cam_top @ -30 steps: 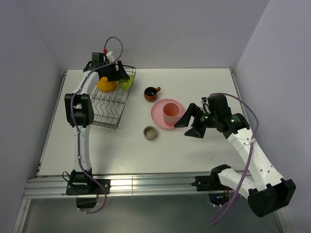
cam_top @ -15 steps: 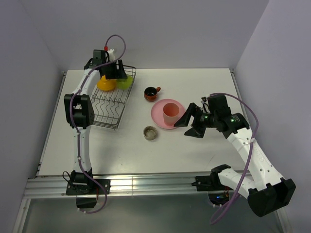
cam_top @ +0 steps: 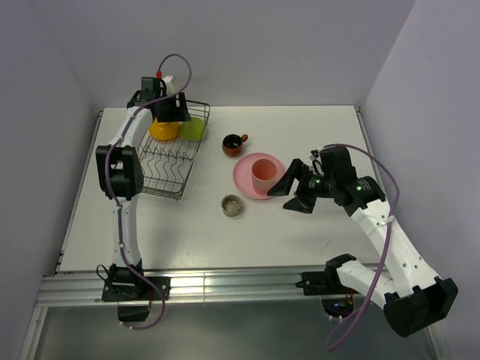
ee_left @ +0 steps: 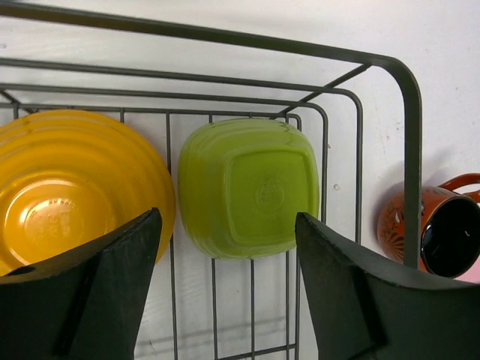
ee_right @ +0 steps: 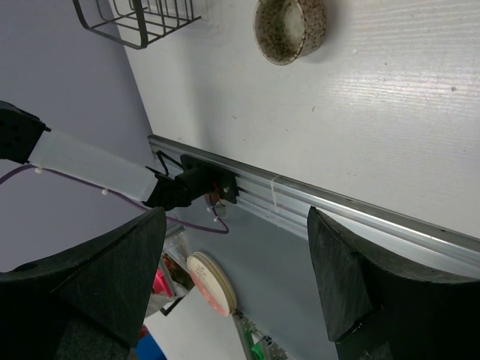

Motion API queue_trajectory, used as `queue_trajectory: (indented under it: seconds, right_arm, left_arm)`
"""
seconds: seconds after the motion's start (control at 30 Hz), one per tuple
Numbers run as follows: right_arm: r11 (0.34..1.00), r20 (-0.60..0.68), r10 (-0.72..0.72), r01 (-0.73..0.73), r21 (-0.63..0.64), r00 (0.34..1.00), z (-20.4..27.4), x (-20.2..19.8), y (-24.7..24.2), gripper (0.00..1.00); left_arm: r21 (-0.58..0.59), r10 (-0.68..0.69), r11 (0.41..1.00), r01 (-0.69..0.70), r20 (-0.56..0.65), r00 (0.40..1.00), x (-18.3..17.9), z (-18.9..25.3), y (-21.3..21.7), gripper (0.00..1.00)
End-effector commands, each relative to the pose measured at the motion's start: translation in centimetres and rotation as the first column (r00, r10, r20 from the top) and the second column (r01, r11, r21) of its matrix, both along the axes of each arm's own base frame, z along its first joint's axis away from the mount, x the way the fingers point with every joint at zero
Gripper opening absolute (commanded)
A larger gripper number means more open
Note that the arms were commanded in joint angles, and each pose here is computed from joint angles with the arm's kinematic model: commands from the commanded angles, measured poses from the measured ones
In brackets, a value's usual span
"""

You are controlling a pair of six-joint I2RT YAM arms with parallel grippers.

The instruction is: Load the mixed dishes into the dish rack

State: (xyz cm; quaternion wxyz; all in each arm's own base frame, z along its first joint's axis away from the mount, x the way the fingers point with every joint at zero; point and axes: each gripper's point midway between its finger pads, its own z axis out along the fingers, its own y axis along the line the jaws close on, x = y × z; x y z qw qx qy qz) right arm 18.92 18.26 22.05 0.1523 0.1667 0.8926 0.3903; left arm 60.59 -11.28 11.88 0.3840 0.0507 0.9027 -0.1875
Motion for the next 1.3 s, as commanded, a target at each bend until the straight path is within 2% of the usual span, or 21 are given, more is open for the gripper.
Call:
queue_trajectory:
  seconds: [0.0, 0.13, 0.33, 0.4, 0.5, 0.73, 0.9, 1.07, 1.27]
  right_arm:
    - [1.0, 0.061, -0.01, 0.009, 0.015, 0.998, 1.0, 0.4, 0.3, 0.83]
    - [1.0, 0.077, -0.013, 0.011, 0.018, 0.997, 1.2, 0.8, 0.5, 0.83]
    - [0.999, 0.111, -0.034, 0.033, 0.008, 0.993, 2.4, 1.2, 0.1, 0.82]
    - [0.999, 0.125, -0.049, 0.05, -0.004, 0.991, 2.8, 1.3, -0.2, 0.82]
    - [0.998, 0.143, -0.06, 0.063, -0.012, 0.988, 3.4, 1.2, -0.5, 0.82]
    - [0.997, 0.19, -0.078, 0.076, 0.022, 0.979, 4.8, 0.3, -0.9, 0.81]
    - [0.996, 0.221, -0.086, 0.08, 0.034, 0.972, 5.4, -0.6, -1.3, 0.81]
    - [0.995, 0.229, -0.093, 0.084, 0.047, 0.969, 5.3, -1.5, -1.7, 0.81]
    - [0.996, 0.247, -0.091, 0.082, 0.047, 0.965, 5.5, -2.3, -2.0, 0.81]
  left_arm:
    - [-0.022, 0.04, 0.999, -0.037, 0.176, 0.984, -0.2, 9.0, 0.1, 0.79]
    - [-0.034, 0.048, 0.999, -0.041, 0.208, 0.977, -1.7, 12.2, -1.3, 0.8]
    - [-0.027, -0.018, 0.999, 0.023, 0.178, 0.984, -6.0, 14.4, -6.9, 0.77]
    - [-0.045, -0.011, 0.999, 0.02, 0.183, 0.983, -7.5, 15.8, -8.3, 0.74]
    - [-0.083, 0.008, 0.997, 0.003, 0.136, 0.991, -9.2, 15.6, -9.6, 0.67]
    - [-0.056, 0.077, 0.995, -0.079, -0.038, 0.996, -12.2, 12.5, -12.7, 0.5]
    - [-0.003, 0.178, 0.984, -0.179, -0.109, 0.978, -14.1, 10.1, -14.8, 0.52]
    - [-0.007, 0.166, 0.986, -0.169, -0.157, 0.974, -15.4, 8.4, -18.5, 0.53]
    - [0.051, 0.277, 0.961, -0.273, -0.242, 0.93, -15.9, 5.0, -18.5, 0.54]
